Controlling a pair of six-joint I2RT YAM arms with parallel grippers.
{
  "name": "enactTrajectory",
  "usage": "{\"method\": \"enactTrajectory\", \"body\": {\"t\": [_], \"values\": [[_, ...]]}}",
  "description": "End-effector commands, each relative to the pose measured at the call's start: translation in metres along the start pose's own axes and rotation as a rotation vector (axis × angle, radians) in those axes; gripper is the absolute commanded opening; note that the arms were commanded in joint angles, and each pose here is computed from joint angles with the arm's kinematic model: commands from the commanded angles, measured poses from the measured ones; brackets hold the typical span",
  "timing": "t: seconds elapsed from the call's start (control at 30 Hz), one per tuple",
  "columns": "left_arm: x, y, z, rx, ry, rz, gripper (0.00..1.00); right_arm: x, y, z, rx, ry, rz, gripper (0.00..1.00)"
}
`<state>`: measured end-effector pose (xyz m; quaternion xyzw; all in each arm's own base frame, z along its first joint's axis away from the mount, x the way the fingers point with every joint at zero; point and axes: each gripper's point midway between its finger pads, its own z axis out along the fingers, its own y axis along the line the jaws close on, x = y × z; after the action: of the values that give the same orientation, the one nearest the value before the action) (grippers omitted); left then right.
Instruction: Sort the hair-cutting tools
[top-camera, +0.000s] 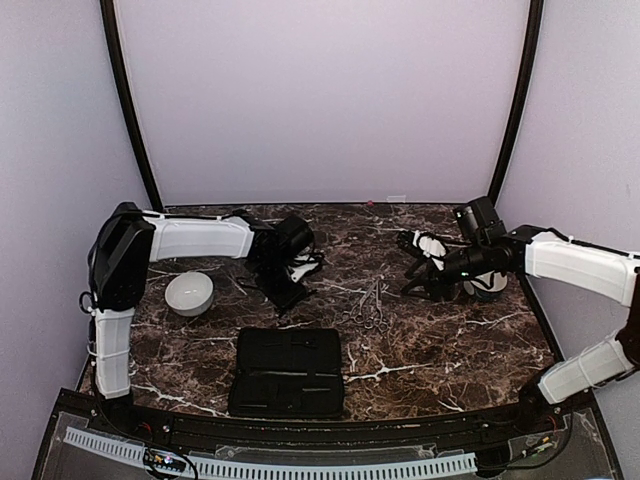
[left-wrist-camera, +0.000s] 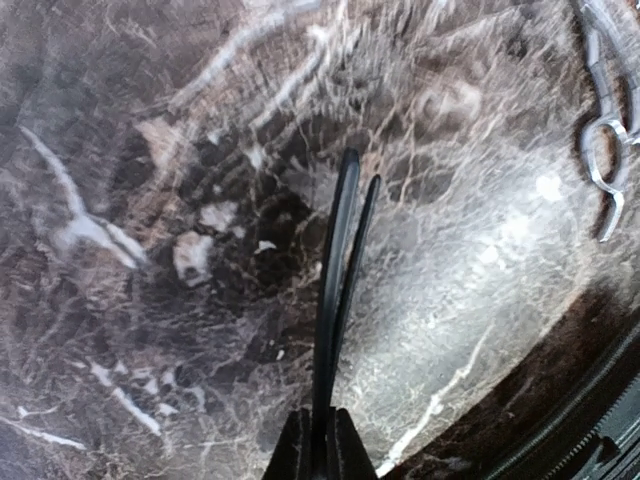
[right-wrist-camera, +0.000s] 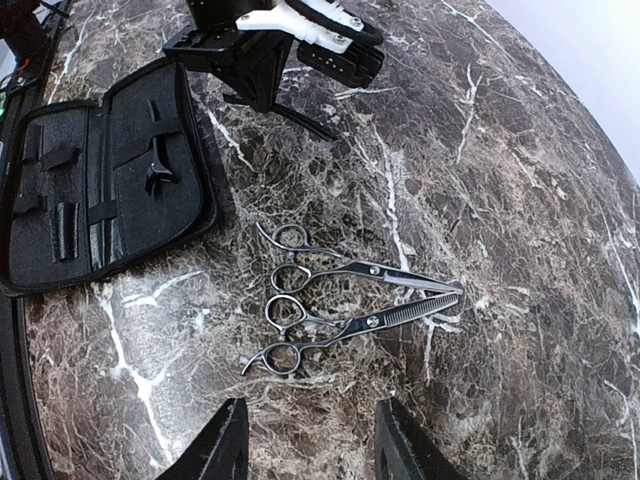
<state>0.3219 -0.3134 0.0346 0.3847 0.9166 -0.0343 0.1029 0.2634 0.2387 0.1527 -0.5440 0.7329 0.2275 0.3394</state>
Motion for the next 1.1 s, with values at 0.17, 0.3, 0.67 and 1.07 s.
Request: {"method": "enactTrajectory", "body": {"t": [0.17, 0.3, 0.67, 1.07], "values": [[-0.026, 0.028, -0.103, -0.098, -0.396, -0.05, 0.0, -0.021, 0.032, 0.056, -0.125, 0.1, -0.033, 0.42], [-0.016, 0.057, -0.118, -0.225, -0.429, -0.072, 0.0, -0.019, 0.068, 0.09, -0.326, 0.143, -0.007, 0.44], [-0.006, 0.096, -0.148, -0.414, -0.463, -0.137, 0.0, -0.039, 0.074, 0.15, -0.389, 0.239, 0.007, 0.44], [0.0, 0.119, -0.186, -0.423, -0.546, -0.194, 0.0, -0.021, 0.085, 0.18, -0.353, 0.387, -0.045, 0.36]]}}
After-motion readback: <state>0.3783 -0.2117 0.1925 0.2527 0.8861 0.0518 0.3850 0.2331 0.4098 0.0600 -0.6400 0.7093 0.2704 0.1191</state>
